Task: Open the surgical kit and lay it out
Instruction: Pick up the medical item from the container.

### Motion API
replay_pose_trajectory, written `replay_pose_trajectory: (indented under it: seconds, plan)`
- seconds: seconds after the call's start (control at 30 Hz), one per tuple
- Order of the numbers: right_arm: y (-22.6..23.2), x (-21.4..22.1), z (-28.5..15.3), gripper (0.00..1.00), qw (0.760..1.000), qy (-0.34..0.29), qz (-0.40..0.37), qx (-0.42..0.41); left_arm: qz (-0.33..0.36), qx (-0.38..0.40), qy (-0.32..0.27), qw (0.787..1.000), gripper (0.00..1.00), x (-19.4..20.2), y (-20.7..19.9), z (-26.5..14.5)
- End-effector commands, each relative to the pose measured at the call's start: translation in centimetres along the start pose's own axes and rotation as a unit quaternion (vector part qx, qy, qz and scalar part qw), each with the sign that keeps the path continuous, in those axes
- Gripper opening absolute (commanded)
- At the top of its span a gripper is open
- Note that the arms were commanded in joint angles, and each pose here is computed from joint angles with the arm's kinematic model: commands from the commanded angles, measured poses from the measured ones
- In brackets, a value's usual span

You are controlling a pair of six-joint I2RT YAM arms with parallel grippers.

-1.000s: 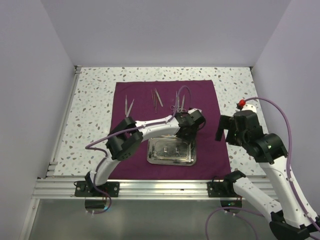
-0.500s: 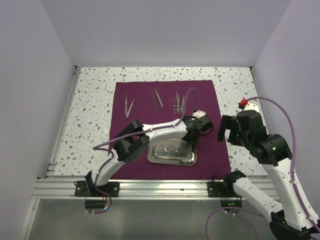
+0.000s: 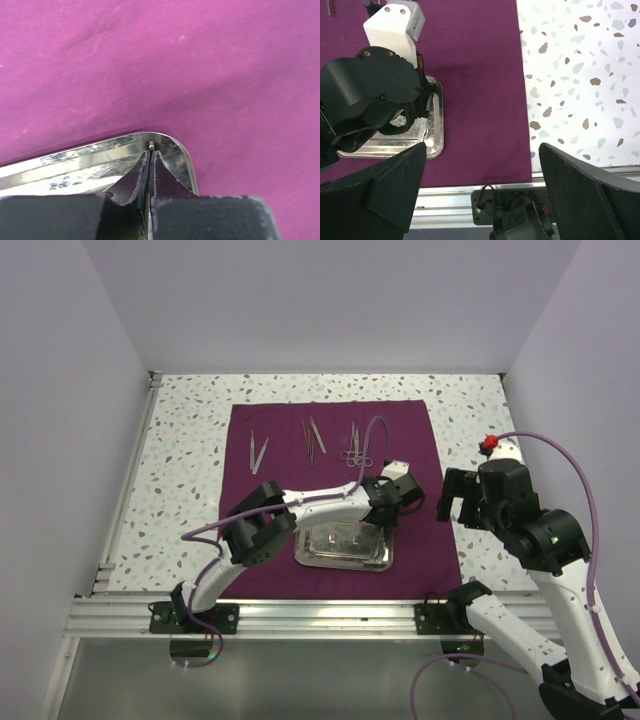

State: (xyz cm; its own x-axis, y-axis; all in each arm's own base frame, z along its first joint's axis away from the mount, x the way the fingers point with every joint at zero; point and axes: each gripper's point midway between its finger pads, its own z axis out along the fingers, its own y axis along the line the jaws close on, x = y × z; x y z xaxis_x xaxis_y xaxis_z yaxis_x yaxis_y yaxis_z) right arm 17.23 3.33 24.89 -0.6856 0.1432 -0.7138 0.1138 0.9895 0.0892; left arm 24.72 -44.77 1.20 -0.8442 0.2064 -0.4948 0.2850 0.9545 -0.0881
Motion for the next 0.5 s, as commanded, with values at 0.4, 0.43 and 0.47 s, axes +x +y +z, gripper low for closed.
replay_pose_trajectory:
  seconds: [0.4, 0.43, 0.47]
  plan:
    - [0.4, -0.7, -0.4, 0.98, 1.000, -0.013, 0.000, -0.010, 0.029, 0.000, 0.069, 0.997, 0.00, 1.7, 2.5, -3.8]
    - [0.4, -0.8, -0.4, 0.98, 1.000, -0.015, 0.002, -0.010, 0.026, 0.002, 0.066, 0.997, 0.00, 1.1, 2.9, -4.2]
    - [0.4, -0.8, -0.3, 0.98, 1.000, -0.014, 0.004, -0.009, 0.021, 0.007, 0.054, 0.998, 0.00, 0.2, 3.1, -5.5]
